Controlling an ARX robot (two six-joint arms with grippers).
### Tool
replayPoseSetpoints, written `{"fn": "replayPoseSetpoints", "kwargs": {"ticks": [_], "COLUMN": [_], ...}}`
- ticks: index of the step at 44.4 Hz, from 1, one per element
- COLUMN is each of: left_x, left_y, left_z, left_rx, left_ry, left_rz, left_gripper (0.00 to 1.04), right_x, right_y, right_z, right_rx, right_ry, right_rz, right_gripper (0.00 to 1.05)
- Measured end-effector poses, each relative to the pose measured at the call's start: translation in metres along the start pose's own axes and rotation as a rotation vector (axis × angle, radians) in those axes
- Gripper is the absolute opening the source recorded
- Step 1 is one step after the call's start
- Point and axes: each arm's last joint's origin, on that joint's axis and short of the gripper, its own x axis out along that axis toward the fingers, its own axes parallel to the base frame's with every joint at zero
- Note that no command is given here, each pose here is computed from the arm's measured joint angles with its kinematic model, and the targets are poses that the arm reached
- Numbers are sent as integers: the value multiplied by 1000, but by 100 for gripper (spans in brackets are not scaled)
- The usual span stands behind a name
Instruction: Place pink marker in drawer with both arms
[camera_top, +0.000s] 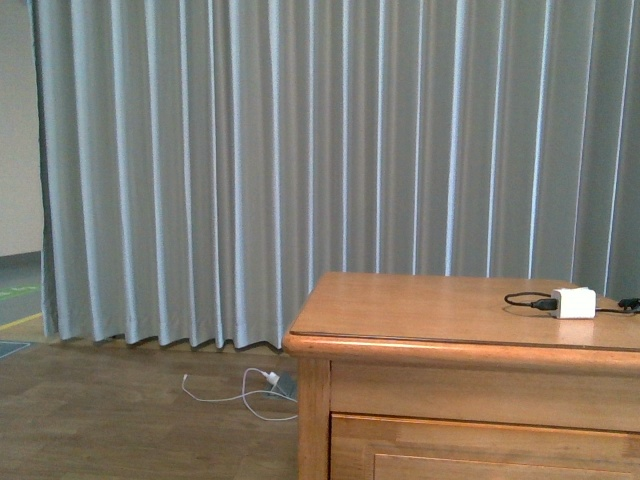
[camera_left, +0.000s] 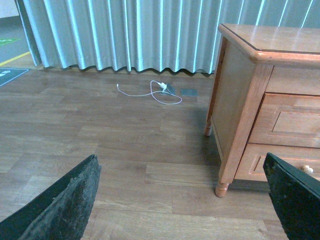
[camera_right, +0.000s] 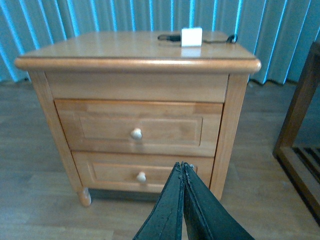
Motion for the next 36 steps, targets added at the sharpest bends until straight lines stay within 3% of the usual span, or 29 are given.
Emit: {"fn": "replayPoseSetpoints", "kwargs": {"ticks": [17, 28, 36], "left_x": [0, 0, 0], "left_y": [0, 0, 0], "left_z": [0, 0, 0], "left_rx": [0, 0, 0], "left_ry": [0, 0, 0], "left_rz": [0, 0, 0], "left_gripper": [99, 99, 99], "right_x": [-1, -1, -1], "right_y": [0, 0, 0], "right_z": [1, 1, 1], "right_rx": [-2, -2, -2], "right_ry": [-17, -17, -17], "right_rz": [0, 0, 0], "right_gripper": [3, 49, 90]}}
